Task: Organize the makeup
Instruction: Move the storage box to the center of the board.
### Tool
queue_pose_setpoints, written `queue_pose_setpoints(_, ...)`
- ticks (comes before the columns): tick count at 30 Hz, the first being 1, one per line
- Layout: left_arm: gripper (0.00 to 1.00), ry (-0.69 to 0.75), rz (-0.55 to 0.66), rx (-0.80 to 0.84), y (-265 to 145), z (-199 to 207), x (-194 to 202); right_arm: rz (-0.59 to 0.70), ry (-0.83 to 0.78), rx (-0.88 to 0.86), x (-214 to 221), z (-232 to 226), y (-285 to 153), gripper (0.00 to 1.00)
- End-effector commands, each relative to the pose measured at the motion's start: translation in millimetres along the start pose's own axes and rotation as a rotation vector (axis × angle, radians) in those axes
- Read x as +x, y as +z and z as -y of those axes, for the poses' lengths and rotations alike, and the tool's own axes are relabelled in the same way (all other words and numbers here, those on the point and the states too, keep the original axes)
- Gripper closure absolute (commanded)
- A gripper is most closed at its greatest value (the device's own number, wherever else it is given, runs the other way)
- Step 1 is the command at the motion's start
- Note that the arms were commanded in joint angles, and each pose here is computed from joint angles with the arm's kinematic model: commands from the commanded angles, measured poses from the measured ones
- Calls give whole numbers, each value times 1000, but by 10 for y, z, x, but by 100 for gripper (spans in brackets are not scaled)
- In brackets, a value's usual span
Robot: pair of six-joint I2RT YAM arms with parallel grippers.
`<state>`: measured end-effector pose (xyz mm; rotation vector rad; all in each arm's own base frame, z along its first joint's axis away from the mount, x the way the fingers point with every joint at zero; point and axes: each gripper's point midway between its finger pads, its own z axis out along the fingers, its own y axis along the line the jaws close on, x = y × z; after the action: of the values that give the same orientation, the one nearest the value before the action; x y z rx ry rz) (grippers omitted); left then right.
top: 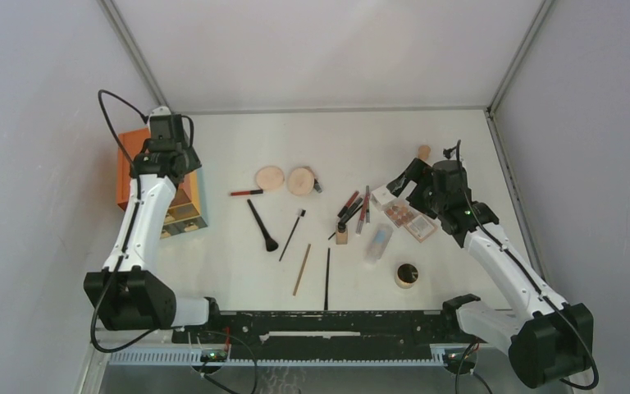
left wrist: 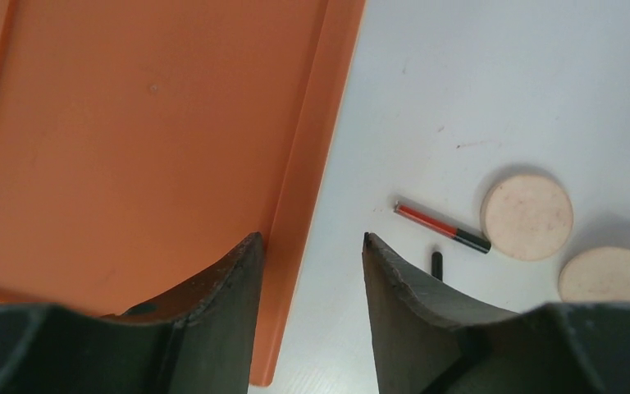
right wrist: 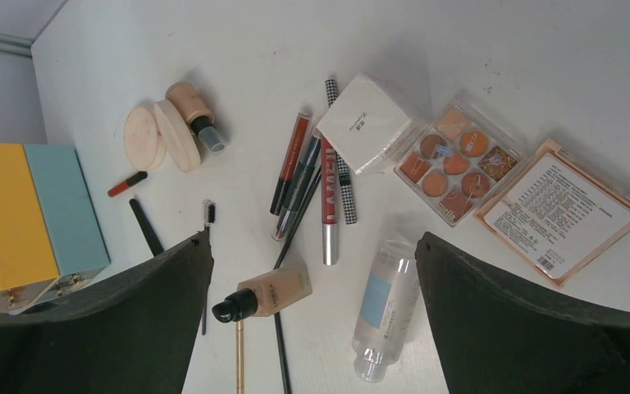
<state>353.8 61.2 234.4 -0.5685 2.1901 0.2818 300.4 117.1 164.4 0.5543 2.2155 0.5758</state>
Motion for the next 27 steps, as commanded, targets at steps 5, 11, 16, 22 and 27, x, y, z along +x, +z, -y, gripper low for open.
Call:
queue_pose_setpoints(5, 47, -9, -13, 86, 66, 208, -42, 43, 1, -11, -105, -62, -119, 0)
queue_pose_setpoints(11, 37, 0, -5, 44, 58, 111, -111, 42, 2, 4, -67, 3, -149, 1)
queue_pose_setpoints(16, 38, -26, -37, 78, 137, 134, -93, 47, 8, 5, -51, 26, -179, 0)
queue_pose_setpoints(22, 50, -23, -111, 204, 273, 414, 19, 44, 15, 16, -26, 72, -206, 1)
queue_pose_setpoints(27, 54, -11, -147, 264, 414, 593, 17, 50, 22, 27, -6, 128, -249, 1)
